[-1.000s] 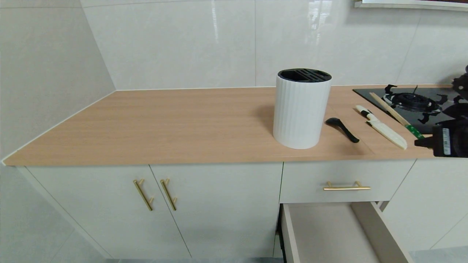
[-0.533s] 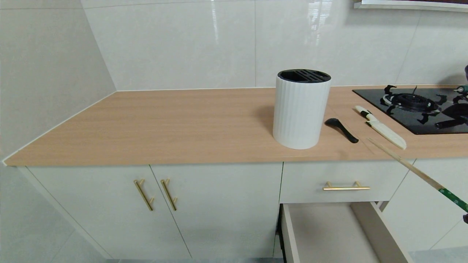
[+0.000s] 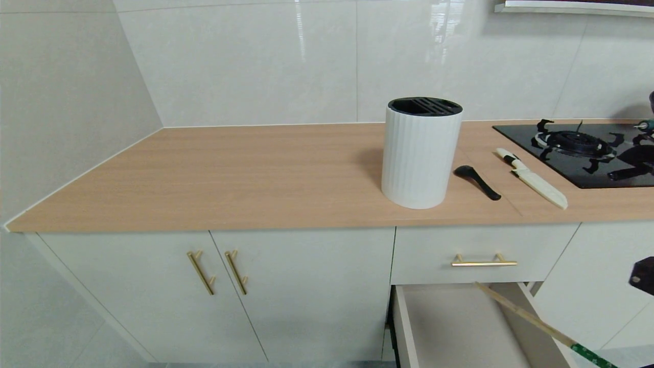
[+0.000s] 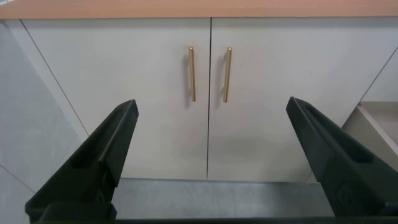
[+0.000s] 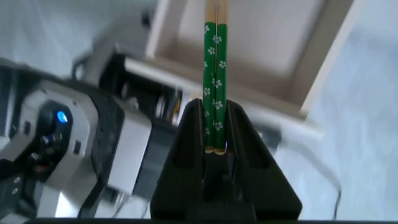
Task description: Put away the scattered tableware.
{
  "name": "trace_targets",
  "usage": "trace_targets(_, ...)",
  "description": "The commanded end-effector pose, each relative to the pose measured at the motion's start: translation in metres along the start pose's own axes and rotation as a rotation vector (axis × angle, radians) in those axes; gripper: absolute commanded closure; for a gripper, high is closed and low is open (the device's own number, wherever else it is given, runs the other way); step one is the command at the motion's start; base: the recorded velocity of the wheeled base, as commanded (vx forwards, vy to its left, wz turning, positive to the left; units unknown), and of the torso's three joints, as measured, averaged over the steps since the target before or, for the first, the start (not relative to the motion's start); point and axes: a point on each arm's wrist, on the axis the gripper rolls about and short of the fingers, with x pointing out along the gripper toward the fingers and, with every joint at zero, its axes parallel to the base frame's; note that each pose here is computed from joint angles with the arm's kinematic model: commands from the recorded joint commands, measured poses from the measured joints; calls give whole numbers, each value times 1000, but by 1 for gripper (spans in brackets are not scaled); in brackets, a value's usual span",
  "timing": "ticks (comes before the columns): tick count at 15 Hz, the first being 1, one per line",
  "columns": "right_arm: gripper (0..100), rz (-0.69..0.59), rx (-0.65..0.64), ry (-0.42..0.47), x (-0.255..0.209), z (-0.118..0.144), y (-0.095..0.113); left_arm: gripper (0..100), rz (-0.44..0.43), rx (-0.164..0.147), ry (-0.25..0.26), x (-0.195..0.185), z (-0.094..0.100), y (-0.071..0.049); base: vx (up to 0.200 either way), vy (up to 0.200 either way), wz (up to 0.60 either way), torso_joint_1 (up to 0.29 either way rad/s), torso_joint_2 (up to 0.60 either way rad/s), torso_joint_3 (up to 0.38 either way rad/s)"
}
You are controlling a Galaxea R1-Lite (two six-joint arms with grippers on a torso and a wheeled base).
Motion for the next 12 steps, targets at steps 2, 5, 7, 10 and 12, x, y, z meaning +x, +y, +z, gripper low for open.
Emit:
trace_targets(2,100,-31,66,255,54,23,4,0,0,-1,1,0,0,0,0,0,0,0,0,0)
trace_targets(5,100,-41,115,272,71,31,4,0,0,-1,1,0,0,0,0,0,0,0,0,0)
trace_targets(7,100,-42,159,257,78,37,6,0,0,-1,1,0,0,0,0,0,0,0,0,0)
trace_targets(10,100,-41,189,232,83,41,11,0,0,-1,1,0,0,0,0,0,0,-80,182,107)
trace_targets(12,100,-45,189,221,83,41,10,0,0,-1,1,0,0,0,0,0,0,-183,434,244)
